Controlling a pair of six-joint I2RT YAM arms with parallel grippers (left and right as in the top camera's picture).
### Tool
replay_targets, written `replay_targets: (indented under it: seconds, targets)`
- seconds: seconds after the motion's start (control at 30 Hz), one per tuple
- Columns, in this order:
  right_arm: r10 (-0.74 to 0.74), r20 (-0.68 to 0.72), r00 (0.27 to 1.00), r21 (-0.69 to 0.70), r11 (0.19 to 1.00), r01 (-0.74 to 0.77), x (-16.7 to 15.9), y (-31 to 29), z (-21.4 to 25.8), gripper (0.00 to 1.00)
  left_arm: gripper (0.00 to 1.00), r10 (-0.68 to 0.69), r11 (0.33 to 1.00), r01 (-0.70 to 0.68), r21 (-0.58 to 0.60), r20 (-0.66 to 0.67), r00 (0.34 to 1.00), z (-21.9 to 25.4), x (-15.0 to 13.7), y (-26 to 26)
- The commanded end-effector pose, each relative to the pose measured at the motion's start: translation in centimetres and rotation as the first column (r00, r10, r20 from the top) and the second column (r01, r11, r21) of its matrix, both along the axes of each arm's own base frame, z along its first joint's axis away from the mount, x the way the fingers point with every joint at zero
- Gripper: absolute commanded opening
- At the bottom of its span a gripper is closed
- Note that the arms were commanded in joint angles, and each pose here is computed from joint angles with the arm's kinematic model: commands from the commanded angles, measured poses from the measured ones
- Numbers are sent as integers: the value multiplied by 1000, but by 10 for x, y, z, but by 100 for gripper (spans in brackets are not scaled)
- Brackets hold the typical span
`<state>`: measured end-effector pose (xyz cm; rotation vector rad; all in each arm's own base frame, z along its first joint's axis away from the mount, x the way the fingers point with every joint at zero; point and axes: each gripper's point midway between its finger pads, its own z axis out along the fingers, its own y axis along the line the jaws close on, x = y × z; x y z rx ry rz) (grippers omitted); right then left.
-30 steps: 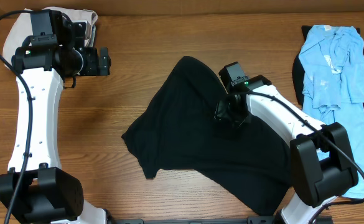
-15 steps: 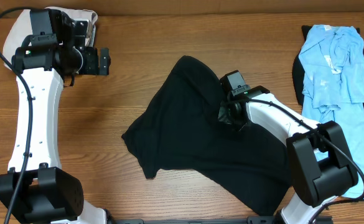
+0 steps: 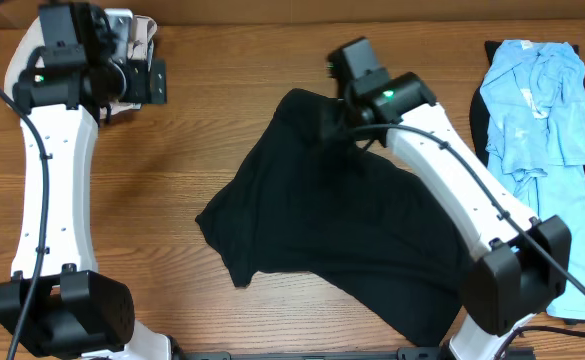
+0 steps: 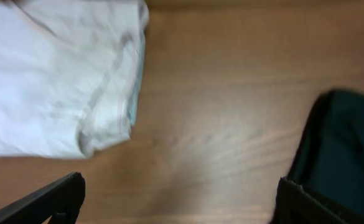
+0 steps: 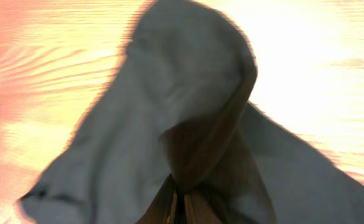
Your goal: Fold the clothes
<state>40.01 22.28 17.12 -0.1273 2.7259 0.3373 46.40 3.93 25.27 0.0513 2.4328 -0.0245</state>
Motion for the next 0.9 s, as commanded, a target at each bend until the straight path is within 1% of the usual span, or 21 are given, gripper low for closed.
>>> replay_targets:
  seconds: [0.0,0.1,0.27,0.4,0.43,0.53,0.57,0.63,0.73,0.8,0.87]
  targets:
    - [149,70,986,29,988,-152,-19,45,42,4,100,83,997,-83,-6,113,990,51,8,18]
    - [192,104,976,21,981,-195,-32,62,69,4,100,105,994,-105,-10,153,983,78,4,26]
    - [265,169,949,50,960,-276,-57,90,114,4,100,114,993,-116,-3,186,976,116,-11,29]
    - [333,176,926,64,935,-349,-82,115,122,4,100,134,990,-138,2,223,966,143,-23,35]
    - [377,169,910,72,917,-393,-98,128,121,4,100,145,989,-150,3,242,960,154,-29,39]
    - [437,170,883,77,888,-454,-123,149,122,4,100,169,984,-176,2,267,949,168,-37,49]
    - [468,172,867,75,871,-485,-137,159,122,4,100,184,982,-191,-2,273,944,172,-39,54]
    - [493,176,852,68,857,-510,-149,167,122,4,100,212,976,-216,-15,278,937,176,-45,60]
    - [460,183,869,36,880,-474,-152,167,120,4,100,232,972,-236,-18,259,937,174,-52,67]
    - [425,187,886,11,901,-435,-145,161,119,4,100,231,972,-234,-16,237,944,170,-55,66]
    - [381,188,905,-8,922,-387,-131,149,118,4,100,223,974,-224,-23,214,951,165,-56,62]
